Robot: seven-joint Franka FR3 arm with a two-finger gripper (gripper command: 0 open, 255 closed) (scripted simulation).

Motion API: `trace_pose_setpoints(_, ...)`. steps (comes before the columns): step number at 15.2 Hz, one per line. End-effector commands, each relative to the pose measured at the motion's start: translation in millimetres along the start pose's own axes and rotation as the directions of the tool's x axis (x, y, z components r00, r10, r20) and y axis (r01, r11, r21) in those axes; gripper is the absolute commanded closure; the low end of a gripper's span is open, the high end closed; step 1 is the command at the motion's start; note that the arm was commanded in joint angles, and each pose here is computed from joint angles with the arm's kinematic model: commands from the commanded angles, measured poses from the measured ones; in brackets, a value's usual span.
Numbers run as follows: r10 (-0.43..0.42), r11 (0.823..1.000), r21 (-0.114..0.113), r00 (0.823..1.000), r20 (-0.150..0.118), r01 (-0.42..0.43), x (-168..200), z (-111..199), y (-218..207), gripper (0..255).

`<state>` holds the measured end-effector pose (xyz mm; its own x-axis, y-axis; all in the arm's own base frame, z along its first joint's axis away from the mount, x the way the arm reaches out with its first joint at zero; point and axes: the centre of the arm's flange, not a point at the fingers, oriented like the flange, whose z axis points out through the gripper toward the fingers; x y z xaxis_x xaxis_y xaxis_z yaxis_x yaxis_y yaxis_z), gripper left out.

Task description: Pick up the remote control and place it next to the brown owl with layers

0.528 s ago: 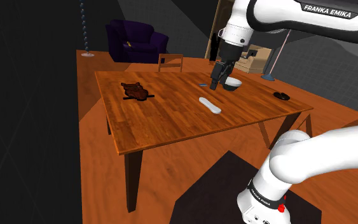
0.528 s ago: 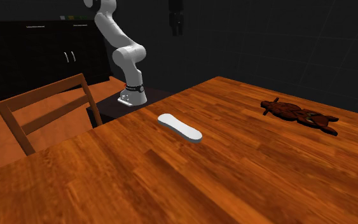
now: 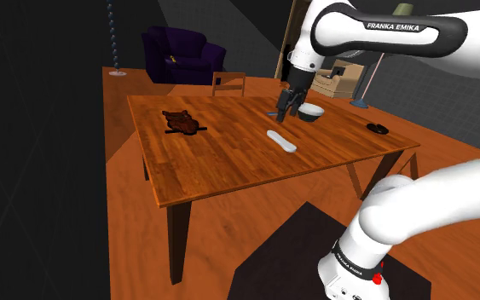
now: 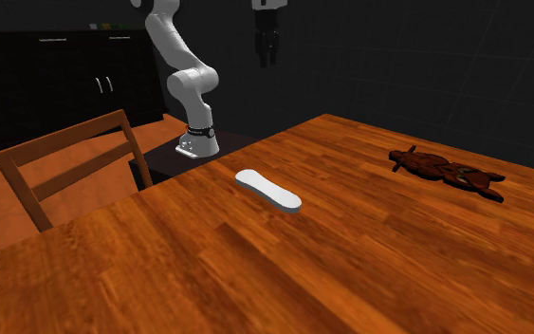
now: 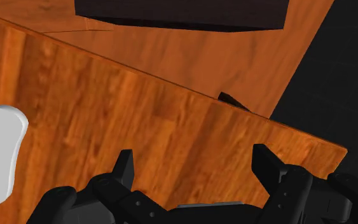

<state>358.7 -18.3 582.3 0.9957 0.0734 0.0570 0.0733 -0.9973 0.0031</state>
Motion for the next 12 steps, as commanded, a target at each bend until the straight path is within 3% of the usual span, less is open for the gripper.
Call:
trace_pose_setpoints(1,0.019,1.0,0.0,1.0,0.003,-0.019,11.0,13.5,19.7,0)
trace_pose_setpoints(12,0.122,0.993,0.003,0.992,0.025,-0.122,67.4,85.6,134.8,0)
